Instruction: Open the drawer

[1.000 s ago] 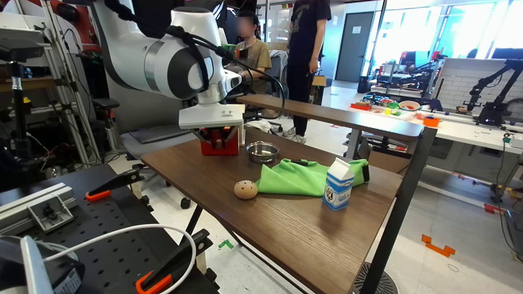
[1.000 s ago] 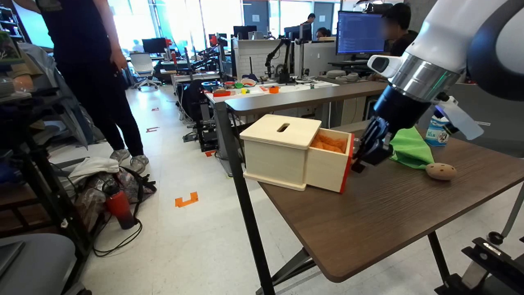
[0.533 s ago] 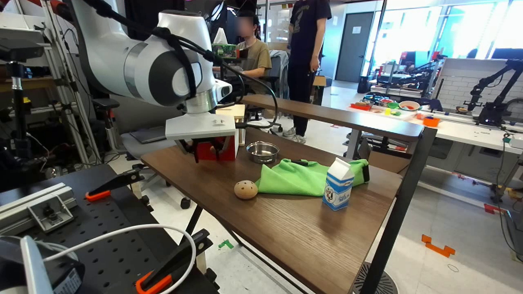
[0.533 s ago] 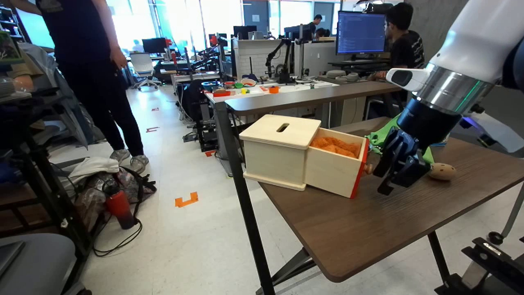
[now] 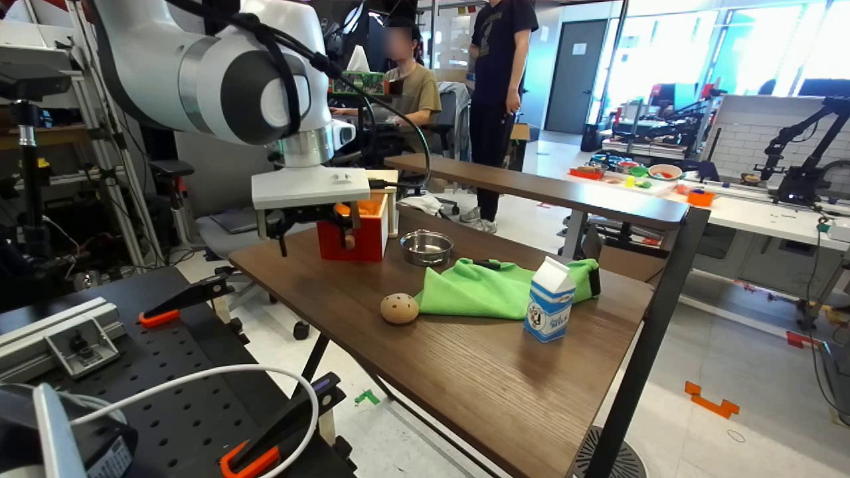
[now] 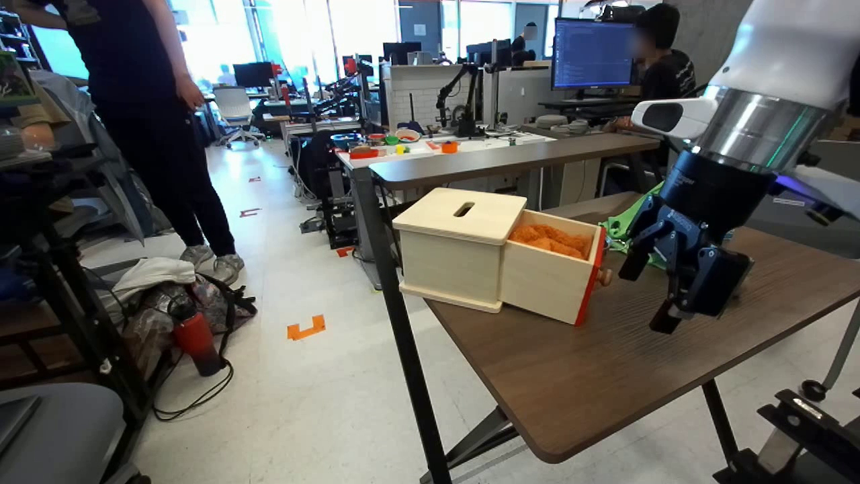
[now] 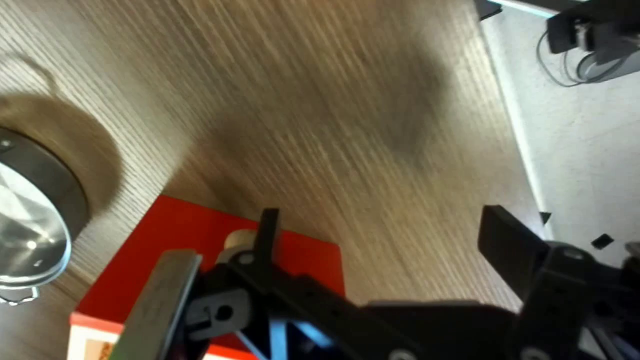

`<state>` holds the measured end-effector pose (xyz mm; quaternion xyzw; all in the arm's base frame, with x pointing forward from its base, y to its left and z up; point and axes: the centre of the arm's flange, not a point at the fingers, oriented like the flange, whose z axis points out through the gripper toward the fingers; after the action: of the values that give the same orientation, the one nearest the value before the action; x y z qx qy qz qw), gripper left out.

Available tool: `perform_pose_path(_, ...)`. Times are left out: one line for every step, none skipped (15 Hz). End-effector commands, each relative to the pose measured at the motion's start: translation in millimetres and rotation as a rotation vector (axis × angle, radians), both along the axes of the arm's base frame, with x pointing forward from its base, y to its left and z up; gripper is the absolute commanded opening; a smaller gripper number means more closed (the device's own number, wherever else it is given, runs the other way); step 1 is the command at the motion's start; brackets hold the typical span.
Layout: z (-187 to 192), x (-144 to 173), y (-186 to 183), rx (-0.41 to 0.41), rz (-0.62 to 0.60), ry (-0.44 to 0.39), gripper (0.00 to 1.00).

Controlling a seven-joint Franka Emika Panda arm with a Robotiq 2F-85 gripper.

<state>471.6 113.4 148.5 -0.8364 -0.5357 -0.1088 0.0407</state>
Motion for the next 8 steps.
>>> perform_pose_path(59,-24,1,-0.084,0.047,0.115,1.00)
perform_pose_path(72,-28,1,-0.119,0.033,0.139,1.00)
perform_pose_path(83,-30,0,-0.144,-0.009,0.146,1.00)
perform_pose_path(98,-28,-3,-0.160,-0.077,0.110,1.00)
perform_pose_path(113,-21,-7,-0.141,-0.143,0.051,1.00)
perform_pose_path(128,-12,-12,-0.121,-0.193,0.020,1.00)
perform_pose_path(144,-4,-16,-0.116,-0.234,-0.022,1.00)
perform_pose_path(157,5,-19,-0.111,-0.281,-0.054,1.00)
